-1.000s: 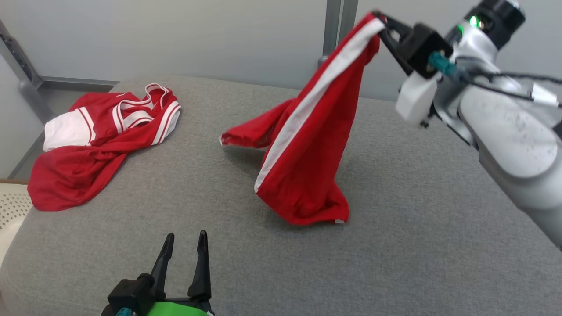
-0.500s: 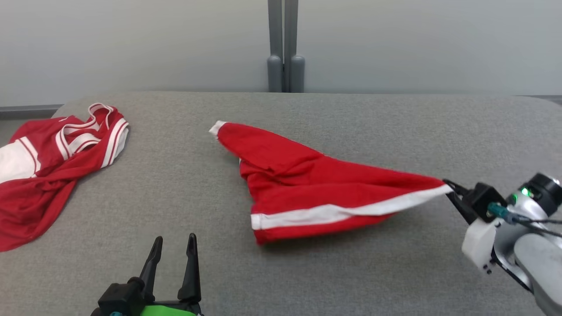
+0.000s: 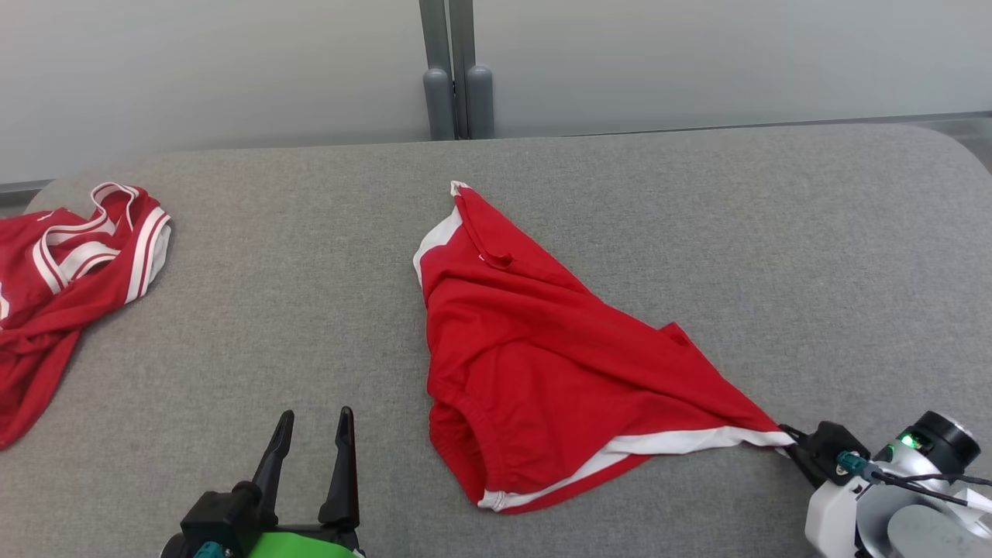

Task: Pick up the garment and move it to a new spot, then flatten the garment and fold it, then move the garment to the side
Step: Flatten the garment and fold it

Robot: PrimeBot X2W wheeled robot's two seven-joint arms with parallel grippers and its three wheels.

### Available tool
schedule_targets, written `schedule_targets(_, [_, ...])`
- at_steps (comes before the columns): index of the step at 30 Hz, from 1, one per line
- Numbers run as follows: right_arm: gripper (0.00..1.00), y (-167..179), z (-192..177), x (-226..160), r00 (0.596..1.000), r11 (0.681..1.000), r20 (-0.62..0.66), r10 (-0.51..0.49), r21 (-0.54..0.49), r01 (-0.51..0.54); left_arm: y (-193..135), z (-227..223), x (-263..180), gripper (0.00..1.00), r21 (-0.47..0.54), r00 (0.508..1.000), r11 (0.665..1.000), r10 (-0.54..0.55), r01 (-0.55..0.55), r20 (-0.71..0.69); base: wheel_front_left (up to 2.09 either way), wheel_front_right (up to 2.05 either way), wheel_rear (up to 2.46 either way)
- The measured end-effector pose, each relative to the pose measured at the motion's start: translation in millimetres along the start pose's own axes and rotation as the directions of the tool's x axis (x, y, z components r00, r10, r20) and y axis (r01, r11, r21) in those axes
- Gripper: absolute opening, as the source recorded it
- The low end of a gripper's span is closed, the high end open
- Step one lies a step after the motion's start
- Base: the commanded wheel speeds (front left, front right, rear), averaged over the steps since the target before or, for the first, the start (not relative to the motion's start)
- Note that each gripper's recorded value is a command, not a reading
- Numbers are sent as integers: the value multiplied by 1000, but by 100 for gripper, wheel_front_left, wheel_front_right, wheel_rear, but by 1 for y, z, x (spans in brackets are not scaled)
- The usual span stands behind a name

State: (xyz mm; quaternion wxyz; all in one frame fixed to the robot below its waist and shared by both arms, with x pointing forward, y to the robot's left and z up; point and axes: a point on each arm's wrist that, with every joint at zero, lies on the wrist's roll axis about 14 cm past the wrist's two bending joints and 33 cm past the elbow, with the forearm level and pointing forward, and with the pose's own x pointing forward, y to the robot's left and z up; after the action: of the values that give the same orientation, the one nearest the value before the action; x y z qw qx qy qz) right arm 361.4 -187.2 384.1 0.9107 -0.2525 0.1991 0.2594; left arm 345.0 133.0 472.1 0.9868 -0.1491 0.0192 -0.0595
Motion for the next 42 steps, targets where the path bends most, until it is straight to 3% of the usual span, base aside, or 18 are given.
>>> schedule_targets(4, [0,-21,-3,-1,999,998,-10,-39,-43,38,1,-4,2,100,-1,1000,1000,0,0,-12,0,0,0])
schedule_targets(5, [16,-27,-1,-1,999,997,-2,-48,-57,48,1,-4,2,100,0,1000,1000,-1,1,-15,0,0,0])
schedule_targets(6, [71,-31,2,0,998,996,7,-55,-75,56,1,-5,2,100,-1,1000,1000,-1,1,-17,0,0,0])
schedule_targets(7, [100,-33,4,0,998,995,13,-61,-83,62,1,-6,2,100,0,1000,1000,-1,1,-18,0,0,0])
schedule_targets(14, [100,-35,-6,-12,995,995,3,-98,-26,98,1,0,-3,100,-4,1000,1000,4,-4,0,0,0,0])
schedule_targets(19, [100,-57,10,-33,972,973,93,-217,97,208,8,3,-15,100,4,1000,1000,28,-28,12,0,0,0])
schedule_targets(21, [100,-72,27,-45,938,943,164,-306,187,275,11,6,-18,100,10,999,999,36,-36,22,0,0,0])
schedule_targets(25, [100,-110,47,-88,800,811,250,-545,399,428,16,13,-23,100,24,998,998,48,-49,45,0,0,0])
schedule_targets(27, [100,-113,44,-107,742,744,243,-625,474,471,18,17,-23,100,32,997,998,50,-52,58,0,0,0])
schedule_targets(30, [100,-102,40,-117,712,703,226,-664,512,494,21,19,-25,100,42,996,998,54,-57,64,0,0,0])
schedule_targets(34, [100,-90,42,-118,705,690,224,-673,532,490,23,17,-28,100,75,997,996,48,-52,54,0,0,0])
schedule_targets(42, [100,-56,46,-103,760,728,228,-609,540,422,30,9,-35,100,95,998,993,61,-63,26,0,0,0])
